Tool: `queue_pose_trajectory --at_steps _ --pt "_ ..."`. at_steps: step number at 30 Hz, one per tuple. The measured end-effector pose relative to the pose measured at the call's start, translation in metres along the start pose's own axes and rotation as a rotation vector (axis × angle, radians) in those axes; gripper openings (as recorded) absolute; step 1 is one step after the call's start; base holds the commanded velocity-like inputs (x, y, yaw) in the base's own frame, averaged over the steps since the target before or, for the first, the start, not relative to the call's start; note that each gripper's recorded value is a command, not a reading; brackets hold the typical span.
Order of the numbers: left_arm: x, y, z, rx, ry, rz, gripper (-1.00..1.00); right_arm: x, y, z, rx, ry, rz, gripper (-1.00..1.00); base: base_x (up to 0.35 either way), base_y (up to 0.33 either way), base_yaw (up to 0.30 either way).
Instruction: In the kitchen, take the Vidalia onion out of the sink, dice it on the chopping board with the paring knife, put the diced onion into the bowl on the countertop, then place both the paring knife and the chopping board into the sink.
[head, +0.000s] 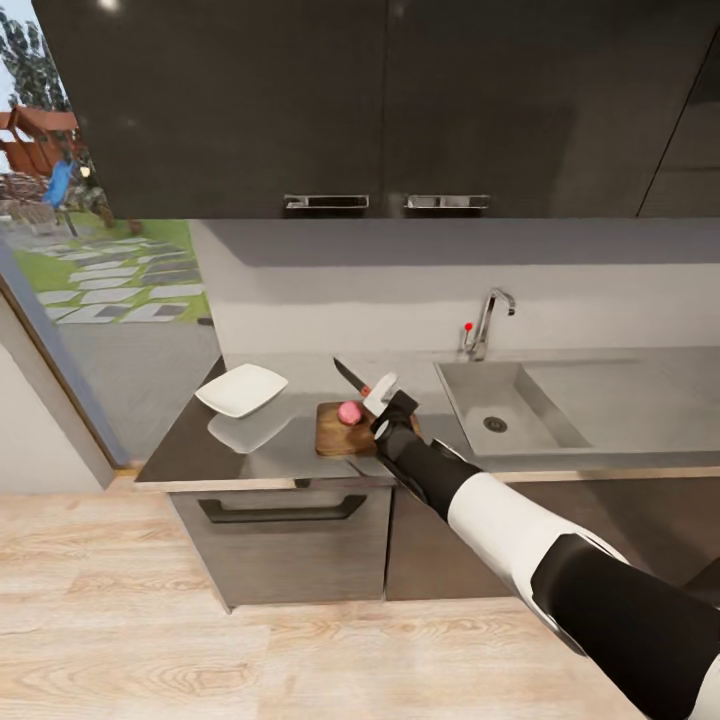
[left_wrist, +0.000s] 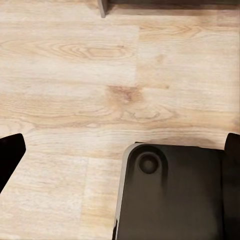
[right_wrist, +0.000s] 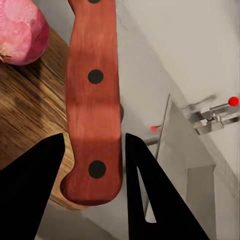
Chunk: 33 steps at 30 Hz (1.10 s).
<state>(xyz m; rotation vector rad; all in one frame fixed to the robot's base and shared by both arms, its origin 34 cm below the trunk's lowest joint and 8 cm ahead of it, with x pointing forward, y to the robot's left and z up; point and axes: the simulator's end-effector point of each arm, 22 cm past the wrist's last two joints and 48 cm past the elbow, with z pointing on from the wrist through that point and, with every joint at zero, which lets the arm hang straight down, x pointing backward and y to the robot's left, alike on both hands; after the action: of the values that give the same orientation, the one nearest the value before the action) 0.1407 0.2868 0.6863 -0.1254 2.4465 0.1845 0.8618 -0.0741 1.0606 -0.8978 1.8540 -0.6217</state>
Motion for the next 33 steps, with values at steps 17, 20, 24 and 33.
queue_pose_trajectory --at_steps 17,20,24,33 --pt "0.0 -0.001 0.0 0.001 0.001 -0.001 1.0 0.006 0.011 -0.001 -0.014 0.007 -0.012 -1.0 0.0 -0.173 0.0" --pt "-0.003 -0.002 -0.001 0.003 -0.016 -0.003 1.0 0.008 0.002 0.001 0.005 0.021 -0.052 -1.0 0.0 0.0 0.0" --pt "-0.003 -0.001 0.0 0.003 -0.015 -0.002 1.0 0.009 -0.011 0.003 0.037 0.042 -0.104 -1.0 0.0 0.0 0.0" --pt "-0.002 0.0 0.0 0.002 -0.011 0.0 1.0 0.01 -0.024 0.0 0.112 0.062 -0.204 -1.0 0.092 0.102 0.0"
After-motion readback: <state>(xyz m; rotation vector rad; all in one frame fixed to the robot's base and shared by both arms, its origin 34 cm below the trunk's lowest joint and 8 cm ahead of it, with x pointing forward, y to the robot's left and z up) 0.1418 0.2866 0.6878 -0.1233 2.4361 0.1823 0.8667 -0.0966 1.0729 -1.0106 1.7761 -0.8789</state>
